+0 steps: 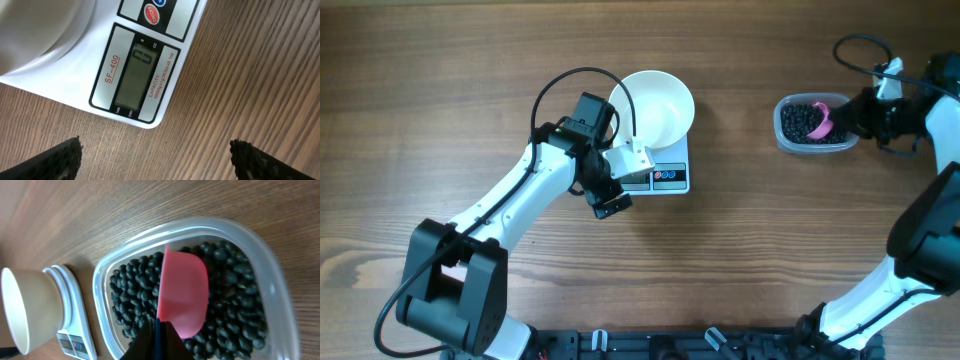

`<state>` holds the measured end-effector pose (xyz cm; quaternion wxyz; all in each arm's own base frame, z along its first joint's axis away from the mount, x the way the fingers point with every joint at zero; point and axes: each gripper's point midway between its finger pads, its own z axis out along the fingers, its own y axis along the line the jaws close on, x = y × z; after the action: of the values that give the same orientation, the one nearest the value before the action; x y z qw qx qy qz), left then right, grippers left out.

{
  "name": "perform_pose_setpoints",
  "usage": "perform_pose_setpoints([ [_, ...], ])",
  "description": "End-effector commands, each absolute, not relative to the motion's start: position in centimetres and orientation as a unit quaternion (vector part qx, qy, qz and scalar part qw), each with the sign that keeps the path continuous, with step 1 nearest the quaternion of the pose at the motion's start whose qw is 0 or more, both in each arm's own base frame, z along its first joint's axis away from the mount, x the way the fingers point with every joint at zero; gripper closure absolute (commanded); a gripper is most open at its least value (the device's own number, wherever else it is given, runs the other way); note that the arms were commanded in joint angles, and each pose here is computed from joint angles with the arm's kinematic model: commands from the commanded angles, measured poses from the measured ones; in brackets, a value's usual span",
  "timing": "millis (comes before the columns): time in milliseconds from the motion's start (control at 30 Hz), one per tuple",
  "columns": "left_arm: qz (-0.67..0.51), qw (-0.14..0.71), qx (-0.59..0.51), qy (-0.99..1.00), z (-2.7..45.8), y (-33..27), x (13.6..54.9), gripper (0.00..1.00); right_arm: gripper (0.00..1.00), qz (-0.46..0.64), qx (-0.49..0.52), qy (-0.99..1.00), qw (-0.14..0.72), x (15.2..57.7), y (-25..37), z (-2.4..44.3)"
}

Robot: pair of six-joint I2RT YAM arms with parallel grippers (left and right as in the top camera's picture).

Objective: Scoop item into bowl and weigh 150g on scale
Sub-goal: 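Dig the pink scoop into the black beans with the right gripper, then lift the filled scoop with the right gripper over the white bowl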

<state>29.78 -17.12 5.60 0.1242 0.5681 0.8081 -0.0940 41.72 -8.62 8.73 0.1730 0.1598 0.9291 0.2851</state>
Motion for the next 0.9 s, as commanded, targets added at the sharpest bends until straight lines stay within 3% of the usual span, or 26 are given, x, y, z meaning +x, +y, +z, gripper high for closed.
perform_pose_setpoints([
  [0,-0.103,0.121,0.574,0.803,5.3,-17.2,29.5,0.0,0.94,0.327,0.17,0.912,0.182,41.5,-9.5,8.3],
  [467,-0.103,0.121,0.574,0.803,5.3,-17.2,29.5,0.0,0.96,0.394,0.195,0.873,0.212,40.1,-11.9,10.3],
  [867,-0.103,0.121,0.574,0.803,5.3,-17.2,29.5,0.0,0.96,0.539,0.16,0.779,0.277,40.8,-10.2,16.1],
])
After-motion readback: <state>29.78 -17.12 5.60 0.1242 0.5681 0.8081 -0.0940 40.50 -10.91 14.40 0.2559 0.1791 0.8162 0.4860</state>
